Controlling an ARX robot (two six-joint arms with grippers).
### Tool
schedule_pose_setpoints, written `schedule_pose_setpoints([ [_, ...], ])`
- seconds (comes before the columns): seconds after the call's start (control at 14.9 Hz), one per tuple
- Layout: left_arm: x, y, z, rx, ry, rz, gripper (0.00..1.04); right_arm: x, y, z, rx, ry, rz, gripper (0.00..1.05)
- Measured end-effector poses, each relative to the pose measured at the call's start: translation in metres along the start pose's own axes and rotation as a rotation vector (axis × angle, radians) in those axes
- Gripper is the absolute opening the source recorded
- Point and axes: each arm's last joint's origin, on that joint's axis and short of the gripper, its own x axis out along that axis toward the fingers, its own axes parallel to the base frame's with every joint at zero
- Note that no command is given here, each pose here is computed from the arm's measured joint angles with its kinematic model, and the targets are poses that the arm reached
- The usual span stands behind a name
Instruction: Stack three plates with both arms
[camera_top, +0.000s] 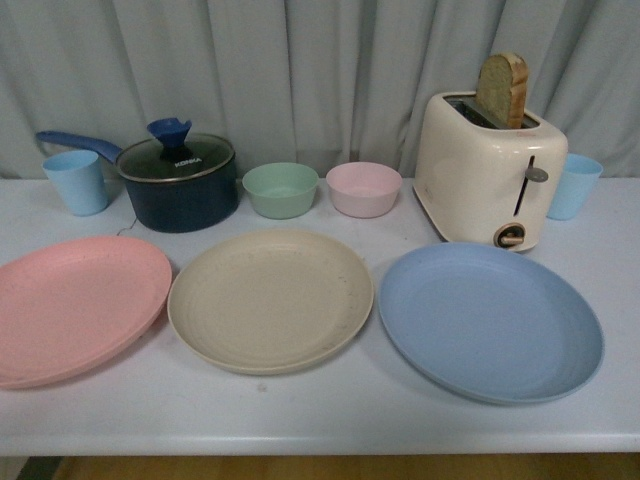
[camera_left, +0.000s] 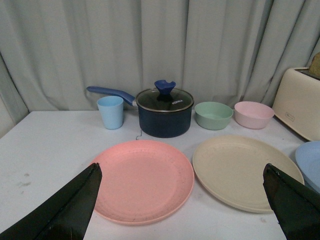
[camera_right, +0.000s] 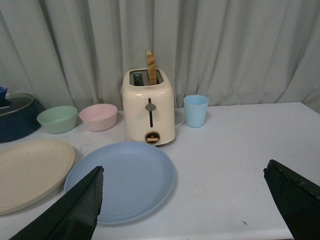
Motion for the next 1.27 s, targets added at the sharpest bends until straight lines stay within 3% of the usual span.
schedule_pose_setpoints([
  [1.27, 0.0, 0.0, 0.0, 0.0, 0.0, 0.0, 0.98, 0.0, 0.0, 0.0, 0.0, 0.0, 0.0, 0.98],
])
